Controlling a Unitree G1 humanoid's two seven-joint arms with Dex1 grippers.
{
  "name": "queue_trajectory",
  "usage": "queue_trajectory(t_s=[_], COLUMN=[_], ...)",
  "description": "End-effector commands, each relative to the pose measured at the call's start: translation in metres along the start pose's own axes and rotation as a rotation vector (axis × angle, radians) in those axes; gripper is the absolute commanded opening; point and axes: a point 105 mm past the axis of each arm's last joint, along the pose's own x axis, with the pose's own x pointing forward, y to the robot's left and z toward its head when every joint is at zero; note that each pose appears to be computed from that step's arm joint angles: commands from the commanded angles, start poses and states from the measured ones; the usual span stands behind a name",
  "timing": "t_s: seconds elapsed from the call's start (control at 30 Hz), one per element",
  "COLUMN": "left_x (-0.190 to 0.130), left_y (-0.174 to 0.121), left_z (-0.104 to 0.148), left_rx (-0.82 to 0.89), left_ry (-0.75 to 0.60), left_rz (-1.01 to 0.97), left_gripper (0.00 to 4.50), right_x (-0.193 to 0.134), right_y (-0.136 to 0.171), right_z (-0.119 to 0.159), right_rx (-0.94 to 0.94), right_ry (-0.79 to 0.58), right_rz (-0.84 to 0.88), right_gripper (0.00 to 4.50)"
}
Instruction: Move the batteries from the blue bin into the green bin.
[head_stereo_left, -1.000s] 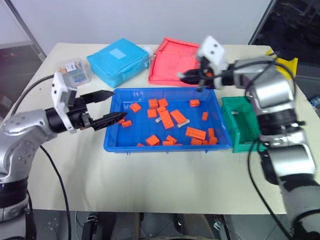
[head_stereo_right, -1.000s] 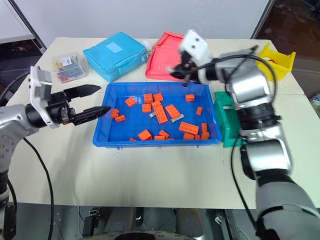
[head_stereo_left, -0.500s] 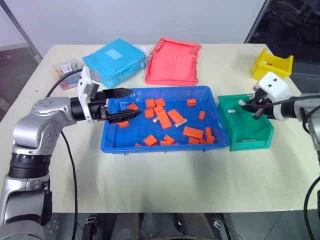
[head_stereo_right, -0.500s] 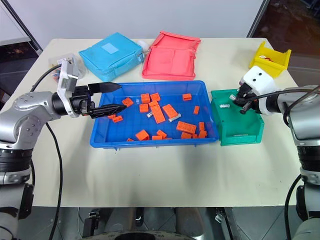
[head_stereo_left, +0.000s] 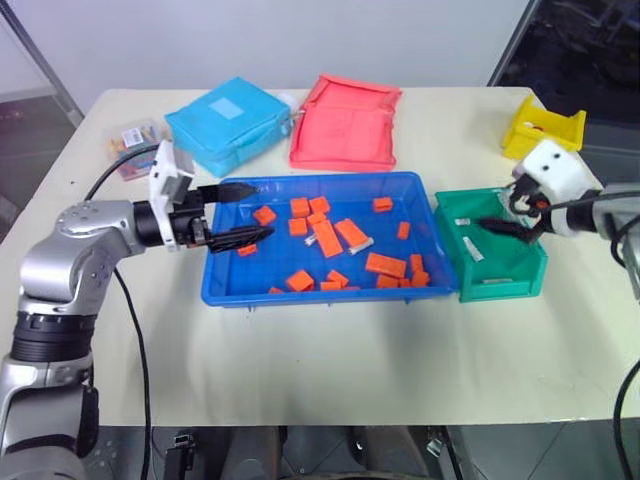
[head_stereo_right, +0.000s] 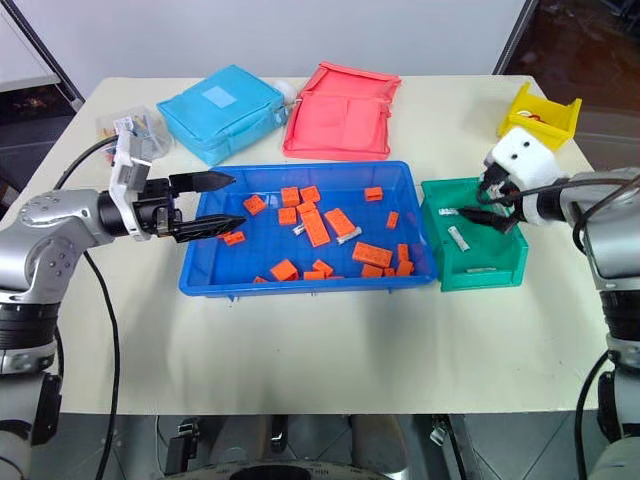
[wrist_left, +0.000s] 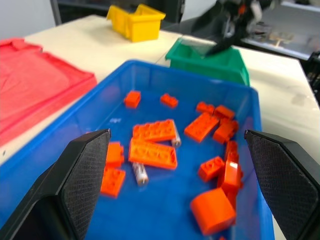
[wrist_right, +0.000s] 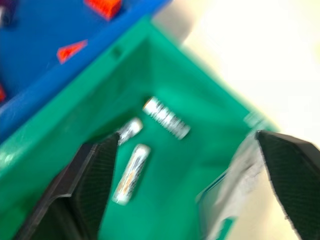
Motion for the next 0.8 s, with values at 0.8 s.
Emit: queue_trajectory(t_s=[0.8], left_x=[-0.053], left_y=[-0.038], left_z=[0.019], left_rx=[0.035], left_ry=[-0.016], left_rz=[0.281], left_gripper=[4.50], right_x=[0.118], right_y=[0.178], right_z=[0.078], right_rx=[0.242], right_ry=[-0.243], right_rz=[0.473], right_gripper=[4.48])
